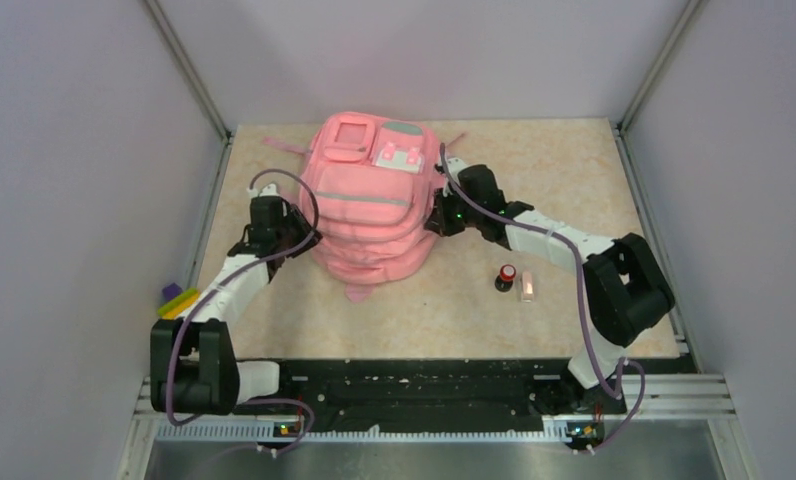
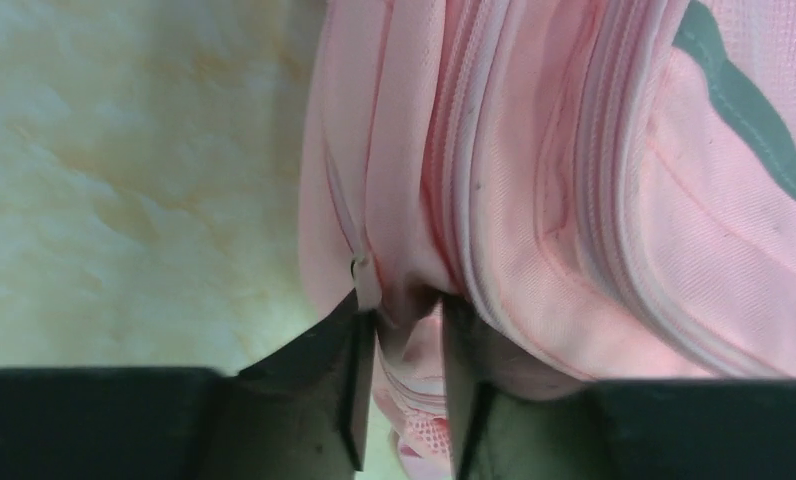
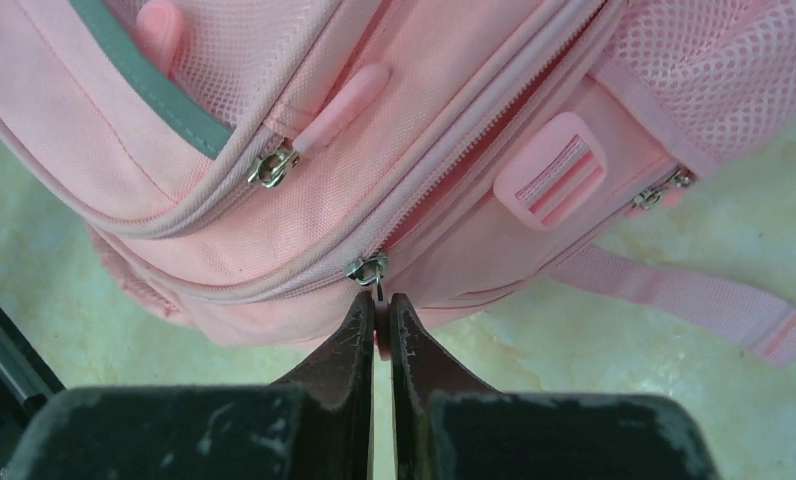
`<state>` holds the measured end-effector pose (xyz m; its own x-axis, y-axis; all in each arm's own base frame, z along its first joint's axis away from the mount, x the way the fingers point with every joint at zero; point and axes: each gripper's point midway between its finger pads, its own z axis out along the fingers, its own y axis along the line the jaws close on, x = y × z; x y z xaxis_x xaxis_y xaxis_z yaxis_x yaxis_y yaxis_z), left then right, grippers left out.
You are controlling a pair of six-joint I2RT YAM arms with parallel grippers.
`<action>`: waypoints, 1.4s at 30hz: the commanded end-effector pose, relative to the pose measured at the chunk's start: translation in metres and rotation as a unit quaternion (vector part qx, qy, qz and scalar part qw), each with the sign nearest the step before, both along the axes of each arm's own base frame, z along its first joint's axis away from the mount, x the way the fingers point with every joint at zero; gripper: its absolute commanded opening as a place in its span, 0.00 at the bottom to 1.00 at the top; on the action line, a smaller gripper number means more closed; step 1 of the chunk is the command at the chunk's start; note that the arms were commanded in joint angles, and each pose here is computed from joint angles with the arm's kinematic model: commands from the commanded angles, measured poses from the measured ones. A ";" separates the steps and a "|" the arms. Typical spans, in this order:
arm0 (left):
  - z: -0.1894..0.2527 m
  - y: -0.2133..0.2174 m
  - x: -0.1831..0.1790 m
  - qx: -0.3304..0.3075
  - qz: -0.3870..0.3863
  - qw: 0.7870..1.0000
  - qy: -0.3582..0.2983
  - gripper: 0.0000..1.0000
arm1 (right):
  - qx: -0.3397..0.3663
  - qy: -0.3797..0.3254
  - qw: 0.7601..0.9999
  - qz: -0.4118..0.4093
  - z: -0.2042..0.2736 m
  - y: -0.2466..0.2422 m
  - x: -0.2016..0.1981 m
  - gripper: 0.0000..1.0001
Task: Pack the student bag
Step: Zip the student bag at the center of the board.
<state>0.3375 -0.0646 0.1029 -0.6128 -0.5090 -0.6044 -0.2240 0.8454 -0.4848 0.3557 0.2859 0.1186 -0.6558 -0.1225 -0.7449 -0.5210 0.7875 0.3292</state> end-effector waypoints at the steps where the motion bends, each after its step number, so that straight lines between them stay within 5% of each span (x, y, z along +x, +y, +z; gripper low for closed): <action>1: 0.049 0.031 0.041 0.044 0.030 0.996 -0.072 0.44 | 0.010 -0.029 1.000 -0.007 0.020 -0.003 0.024 0.00; 5: 0.035 0.005 0.017 0.000 0.007 0.997 -0.073 0.75 | 0.012 -0.026 1.000 -0.002 0.014 0.003 0.016 0.00; 9: 0.012 -0.020 -0.019 -0.014 -0.002 0.998 -0.060 0.78 | 0.018 -0.015 1.000 0.003 0.006 0.007 0.012 0.00; 14: 0.004 -0.053 -0.047 -0.077 -0.007 0.994 -0.073 0.79 | 0.021 -0.012 1.000 0.015 0.004 0.019 0.008 0.00; 23: -0.015 -0.067 -0.049 -0.074 -0.005 0.995 -0.062 0.80 | 0.022 -0.015 0.999 0.028 0.006 0.031 0.002 0.00; 42: -0.062 -0.090 -0.073 -0.064 -0.006 0.998 -0.013 0.59 | 0.012 -0.023 1.000 0.015 0.010 0.026 0.006 0.00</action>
<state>0.2717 -0.1487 0.0533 -0.5935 -0.5663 -0.5719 -0.1882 0.7885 -0.5855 0.3562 0.3042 0.1135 -0.6478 -0.1375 -0.7493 -0.5446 0.7714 0.3292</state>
